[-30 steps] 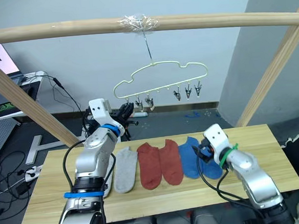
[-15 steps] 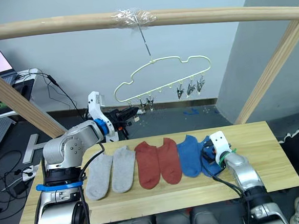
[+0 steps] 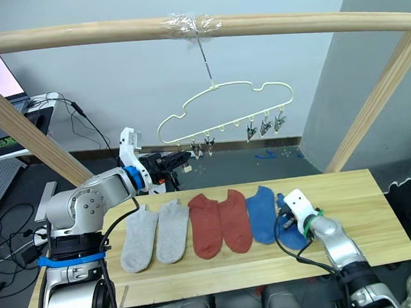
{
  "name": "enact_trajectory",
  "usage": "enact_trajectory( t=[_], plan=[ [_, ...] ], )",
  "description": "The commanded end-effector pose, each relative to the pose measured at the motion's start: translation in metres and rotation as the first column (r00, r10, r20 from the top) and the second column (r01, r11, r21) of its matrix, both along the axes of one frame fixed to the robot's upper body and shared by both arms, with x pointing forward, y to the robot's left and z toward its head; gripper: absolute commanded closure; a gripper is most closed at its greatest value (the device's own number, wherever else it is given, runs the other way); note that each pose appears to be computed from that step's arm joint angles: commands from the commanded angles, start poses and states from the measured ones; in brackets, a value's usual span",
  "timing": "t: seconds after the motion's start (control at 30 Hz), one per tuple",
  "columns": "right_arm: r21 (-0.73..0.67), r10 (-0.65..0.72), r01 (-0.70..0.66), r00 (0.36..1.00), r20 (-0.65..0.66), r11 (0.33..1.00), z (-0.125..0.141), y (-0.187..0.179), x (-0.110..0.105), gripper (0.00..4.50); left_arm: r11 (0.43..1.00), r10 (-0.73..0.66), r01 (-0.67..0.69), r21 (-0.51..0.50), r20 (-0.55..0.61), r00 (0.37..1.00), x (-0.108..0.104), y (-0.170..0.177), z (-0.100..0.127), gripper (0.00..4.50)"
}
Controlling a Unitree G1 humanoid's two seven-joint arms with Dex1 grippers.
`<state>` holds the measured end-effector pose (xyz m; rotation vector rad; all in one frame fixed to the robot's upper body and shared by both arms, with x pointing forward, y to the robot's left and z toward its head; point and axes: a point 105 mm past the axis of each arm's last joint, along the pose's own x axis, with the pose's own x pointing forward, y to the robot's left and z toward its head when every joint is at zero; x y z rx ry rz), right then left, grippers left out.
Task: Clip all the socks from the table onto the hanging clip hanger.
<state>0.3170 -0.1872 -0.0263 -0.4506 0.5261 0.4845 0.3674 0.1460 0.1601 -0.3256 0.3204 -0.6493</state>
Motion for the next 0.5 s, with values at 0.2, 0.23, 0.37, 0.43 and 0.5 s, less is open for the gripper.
enact_trajectory(
  t=[0.2, 0.23, 0.37, 0.43, 0.5],
  plan=[
    [-0.342, 0.478, -0.388, 0.846, 0.235, 0.856, 0.079, 0.032, -0.015, 4.45, 0.963, -0.115, 0.075, -0.26, -0.142, 0.983, -0.006, 0.0, 0.019, 4.25],
    [-0.367, 0.519, -0.414, 0.814, 0.261, 0.833, 0.088, 0.042, -0.015, 4.45, 0.956, -0.125, 0.076, -0.283, -0.158, 0.979, -0.007, 0.0, 0.02, 4.25],
    [-0.421, 0.593, -0.434, 0.697, 0.403, 0.796, 0.126, 0.089, -0.004, 4.45, 0.929, -0.135, 0.052, -0.367, -0.204, 0.97, -0.005, -0.003, 0.024, 4.25],
    [-0.45, 0.613, -0.424, 0.632, 0.474, 0.786, 0.144, 0.112, 0.003, 4.45, 0.913, -0.141, 0.042, -0.407, -0.218, 0.966, -0.005, -0.006, 0.026, 4.25],
    [-0.464, 0.618, -0.413, 0.59, 0.519, 0.784, 0.156, 0.13, 0.008, 4.45, 0.906, -0.146, 0.037, -0.421, -0.23, 0.962, -0.005, -0.008, 0.027, 4.25]
  ],
)
